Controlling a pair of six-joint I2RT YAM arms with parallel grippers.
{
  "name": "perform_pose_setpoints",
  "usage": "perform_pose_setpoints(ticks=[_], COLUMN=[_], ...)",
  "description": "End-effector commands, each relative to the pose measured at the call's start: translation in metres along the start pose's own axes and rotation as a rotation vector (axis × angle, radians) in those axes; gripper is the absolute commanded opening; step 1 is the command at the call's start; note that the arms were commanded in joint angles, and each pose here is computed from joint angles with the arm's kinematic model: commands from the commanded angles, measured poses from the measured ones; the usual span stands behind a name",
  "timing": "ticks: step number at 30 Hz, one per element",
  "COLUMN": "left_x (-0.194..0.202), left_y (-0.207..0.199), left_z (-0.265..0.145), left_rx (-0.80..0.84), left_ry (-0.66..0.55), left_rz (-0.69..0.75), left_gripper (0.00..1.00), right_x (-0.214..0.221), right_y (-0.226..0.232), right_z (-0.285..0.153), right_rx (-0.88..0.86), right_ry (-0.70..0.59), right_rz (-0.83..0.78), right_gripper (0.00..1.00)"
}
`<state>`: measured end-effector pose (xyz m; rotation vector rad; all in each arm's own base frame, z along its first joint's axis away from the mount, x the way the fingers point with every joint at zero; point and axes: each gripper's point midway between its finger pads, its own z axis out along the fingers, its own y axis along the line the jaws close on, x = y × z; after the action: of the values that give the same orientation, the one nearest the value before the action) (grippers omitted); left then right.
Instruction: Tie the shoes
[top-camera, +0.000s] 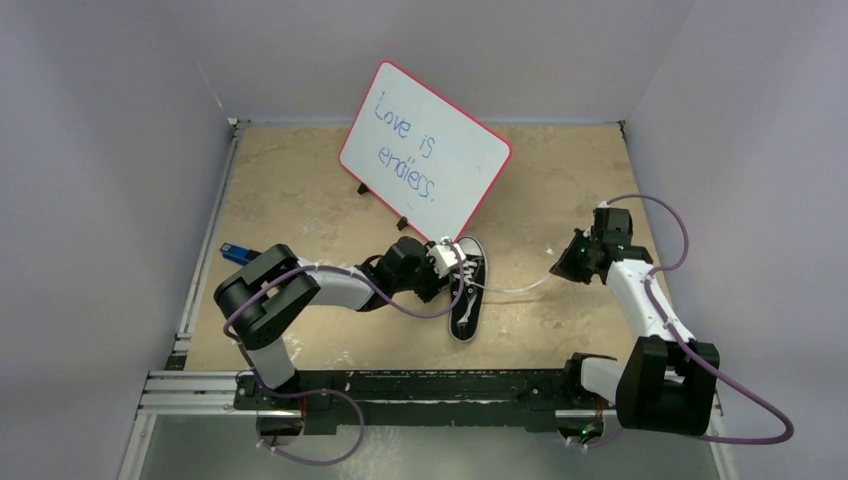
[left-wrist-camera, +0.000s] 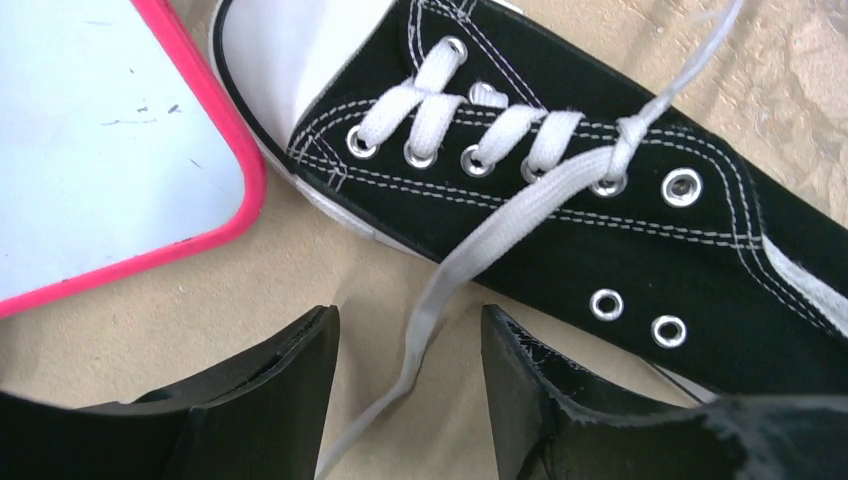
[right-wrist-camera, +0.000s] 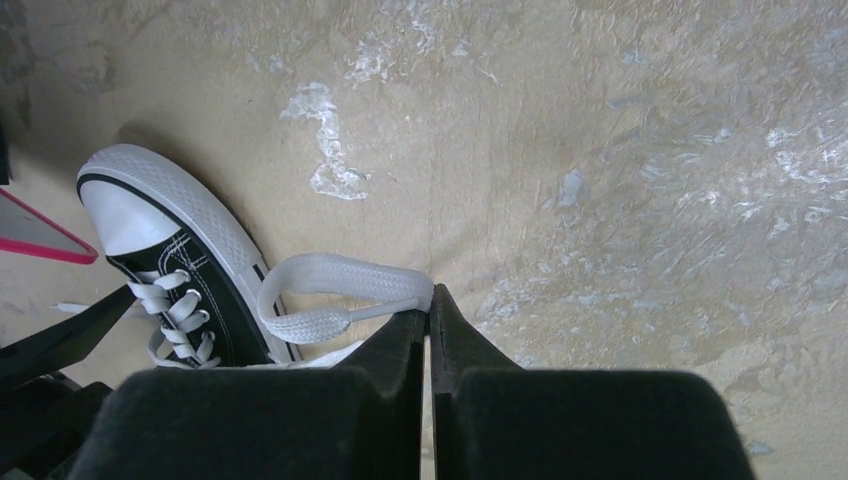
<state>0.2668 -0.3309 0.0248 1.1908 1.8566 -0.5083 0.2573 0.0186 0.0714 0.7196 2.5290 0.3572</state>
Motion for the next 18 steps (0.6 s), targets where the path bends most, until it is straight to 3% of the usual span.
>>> perform_pose_setpoints(ticks=[1, 6, 13, 18], left_x=[-0.041, -0.048, -0.059, -0.077], left_y=[0.008, 0.008, 0.007, 0.005], left_z=[0.009, 0.013, 0.002, -0.016], left_rx=[-0.030, -0.032, -0.032, -0.044], left_ry=[-0.149, -0.196, -0.228, -0.266], left_rz=[0.001, -0.046, -0.063, -0.089], left_gripper=[0.52, 0.41, 0.06, 0.03], right_x=[-0.009, -0.005, -0.006, -0.004], right_y=[0.013, 0.015, 0.022, 0.033], right_z=[-0.008, -0.009, -0.016, -0.027], right_rx=[-0.040, -0.051, -0.069, -0.093], right_ry=[-0.006, 0.011, 0.033, 0.093], right_rz=[-0.012, -0.002, -0.004, 0.012], right_gripper=[0.00, 0.00, 0.00, 0.00])
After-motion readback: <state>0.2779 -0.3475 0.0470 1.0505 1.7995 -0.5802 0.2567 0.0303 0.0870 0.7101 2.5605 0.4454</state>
